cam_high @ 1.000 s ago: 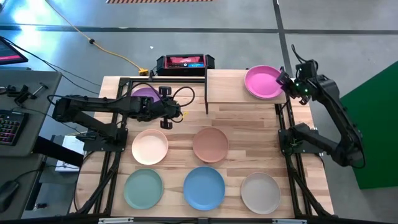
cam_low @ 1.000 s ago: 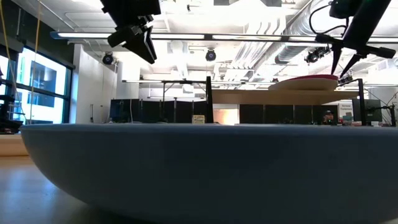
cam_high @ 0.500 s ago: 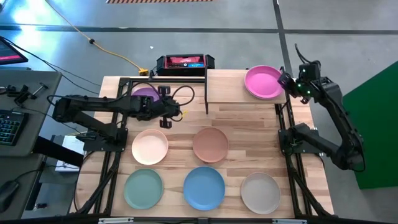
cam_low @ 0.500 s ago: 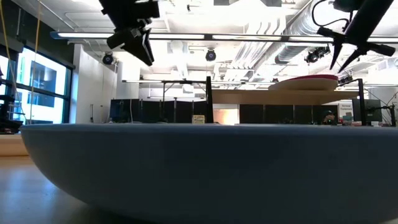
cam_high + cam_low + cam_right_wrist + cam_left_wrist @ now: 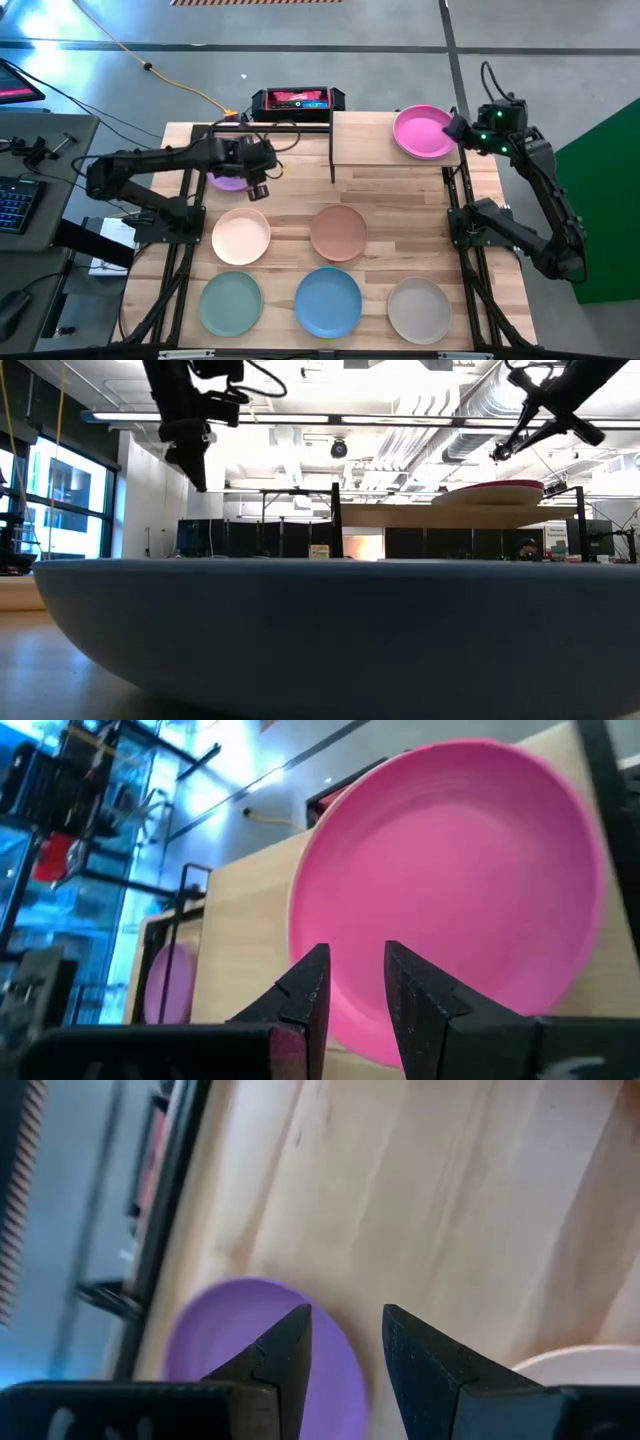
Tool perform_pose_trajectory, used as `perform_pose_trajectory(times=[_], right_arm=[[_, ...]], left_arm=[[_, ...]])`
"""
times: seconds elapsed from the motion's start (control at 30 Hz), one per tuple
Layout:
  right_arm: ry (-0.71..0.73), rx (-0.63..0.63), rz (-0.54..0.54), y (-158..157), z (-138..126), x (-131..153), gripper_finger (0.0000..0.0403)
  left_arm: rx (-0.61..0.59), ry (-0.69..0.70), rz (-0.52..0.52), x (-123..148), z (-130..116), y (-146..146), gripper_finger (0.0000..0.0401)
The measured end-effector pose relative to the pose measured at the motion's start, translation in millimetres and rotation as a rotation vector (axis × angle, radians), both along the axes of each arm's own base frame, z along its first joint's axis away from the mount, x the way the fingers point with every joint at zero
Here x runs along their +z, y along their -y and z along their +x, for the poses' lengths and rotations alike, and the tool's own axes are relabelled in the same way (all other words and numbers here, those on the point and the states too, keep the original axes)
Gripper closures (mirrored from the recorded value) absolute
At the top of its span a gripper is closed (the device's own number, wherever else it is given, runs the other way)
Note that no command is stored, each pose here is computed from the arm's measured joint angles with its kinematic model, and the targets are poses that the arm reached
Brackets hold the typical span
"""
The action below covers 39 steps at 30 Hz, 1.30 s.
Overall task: Place and stack plates onto a shelf
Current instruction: Stack the violet plate on top of the pink plate on the shelf
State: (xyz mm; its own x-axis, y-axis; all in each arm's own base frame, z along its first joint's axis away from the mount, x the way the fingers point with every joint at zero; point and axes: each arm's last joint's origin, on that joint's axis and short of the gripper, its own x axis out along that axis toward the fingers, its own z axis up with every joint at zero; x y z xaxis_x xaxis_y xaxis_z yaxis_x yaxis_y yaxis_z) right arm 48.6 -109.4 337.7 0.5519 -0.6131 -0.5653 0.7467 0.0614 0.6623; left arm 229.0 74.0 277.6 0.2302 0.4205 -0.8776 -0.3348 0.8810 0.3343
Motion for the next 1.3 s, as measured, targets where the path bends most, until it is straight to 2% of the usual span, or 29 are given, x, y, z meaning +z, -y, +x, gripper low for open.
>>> perform_pose_trajectory(times=[0.17, 0.3, 0.43, 0.73, 1.3], right_arm=[[0.000, 0.052, -0.022, 0.1, 1.1, 0.8, 0.0324], [0.003, 0.059, -0.028, 0.2, 1.3, 1.3, 0.0324], [-0.002, 0.066, -0.044, 0.6, 1.5, 1.9, 0.0324], [-0.014, 0.077, -0.055, 0.6, 1.5, 1.9, 0.0324], [0.001, 0.062, -0.040, 0.7, 1.4, 1.9, 0.0324]], left_arm=[[0.130, 0.058, -0.091, -2.4, -4.3, -11.4, 0.0286], [0.215, 0.021, -0.160, -22.4, -14.3, -18.7, 0.0286], [0.272, -0.003, -0.183, -44.8, -22.5, -23.2, 0.0286], [0.379, 0.006, -0.243, -74.4, -32.1, -32.0, 0.0286], [0.428, -0.006, -0.269, -81.5, -33.2, -37.7, 0.0286]])
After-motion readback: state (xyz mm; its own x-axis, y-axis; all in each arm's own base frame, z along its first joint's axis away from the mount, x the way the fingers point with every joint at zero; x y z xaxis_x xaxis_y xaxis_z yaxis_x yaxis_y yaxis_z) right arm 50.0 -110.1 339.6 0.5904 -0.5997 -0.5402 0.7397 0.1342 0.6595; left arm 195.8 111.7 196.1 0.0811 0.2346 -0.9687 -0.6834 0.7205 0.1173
